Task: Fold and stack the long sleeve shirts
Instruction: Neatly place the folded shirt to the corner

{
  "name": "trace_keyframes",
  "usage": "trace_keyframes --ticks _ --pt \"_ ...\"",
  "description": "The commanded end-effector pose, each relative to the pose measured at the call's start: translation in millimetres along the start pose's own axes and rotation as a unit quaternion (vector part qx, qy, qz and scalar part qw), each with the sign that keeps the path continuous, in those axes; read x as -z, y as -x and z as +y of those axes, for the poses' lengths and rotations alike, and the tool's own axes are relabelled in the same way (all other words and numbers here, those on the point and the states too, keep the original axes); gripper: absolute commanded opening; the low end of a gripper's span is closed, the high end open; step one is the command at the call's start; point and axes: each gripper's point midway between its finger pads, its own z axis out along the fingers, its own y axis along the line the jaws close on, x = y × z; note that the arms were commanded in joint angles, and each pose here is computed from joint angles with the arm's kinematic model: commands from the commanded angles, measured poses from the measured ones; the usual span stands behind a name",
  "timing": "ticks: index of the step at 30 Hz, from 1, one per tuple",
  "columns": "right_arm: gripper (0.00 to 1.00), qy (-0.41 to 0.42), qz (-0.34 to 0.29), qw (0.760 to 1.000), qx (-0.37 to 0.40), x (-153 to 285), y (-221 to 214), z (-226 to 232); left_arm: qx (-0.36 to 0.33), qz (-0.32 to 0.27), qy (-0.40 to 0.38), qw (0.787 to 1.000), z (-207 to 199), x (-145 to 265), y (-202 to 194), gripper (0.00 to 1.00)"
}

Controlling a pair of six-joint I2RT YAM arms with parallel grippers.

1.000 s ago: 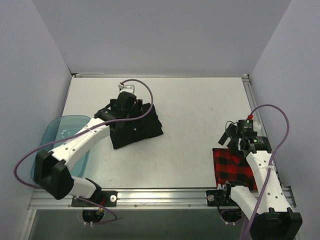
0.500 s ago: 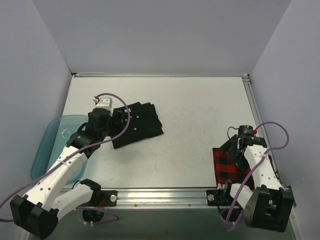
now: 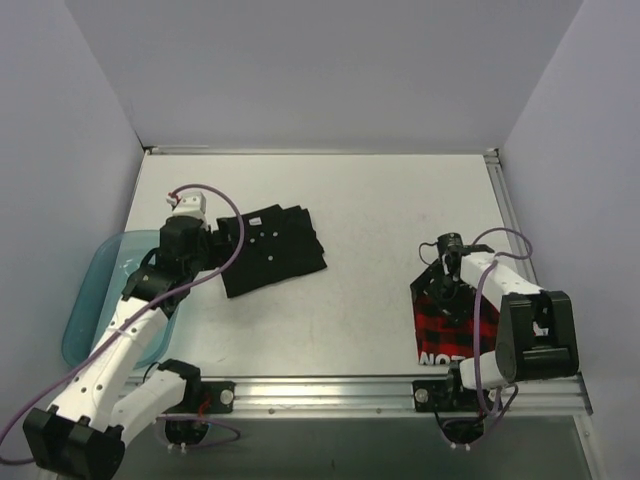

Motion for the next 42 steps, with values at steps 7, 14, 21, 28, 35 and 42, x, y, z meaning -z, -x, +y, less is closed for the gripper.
trace_keyframes --ticks 7,14,21,28,35,42 --pt "0.97 0.135 -0.015 0.990 -0.027 -13.0 21.9 160.8 0.016 -0.016 -0.018 1.000 -1.2 -3.8 10.1 0.98" --pt "0.96 0.162 -0.068 0.983 -0.054 5.5 61.5 232.0 0.018 -0.006 -0.013 1.000 2.1 -8.1 6.3 0.98" --pt "0.99 0.206 -0.146 0.967 0.040 65.1 78.9 252.3 0.017 0.002 -0.046 0.999 -10.8 -14.2 1.9 0.98" --pt "1.00 0.295 -0.181 0.926 0.154 147.1 44.6 209.6 0.002 0.053 -0.099 0.994 -69.0 -31.0 -12.8 0.97" --pt "0.93 0.336 -0.173 0.891 0.252 166.8 -3.9 154.9 -0.036 0.079 -0.067 0.994 -116.6 -82.5 -17.5 0.97" --pt "0.91 0.346 -0.154 0.882 0.280 153.9 -35.3 111.2 -0.080 0.115 -0.058 0.989 -151.1 -141.6 -46.9 0.97"
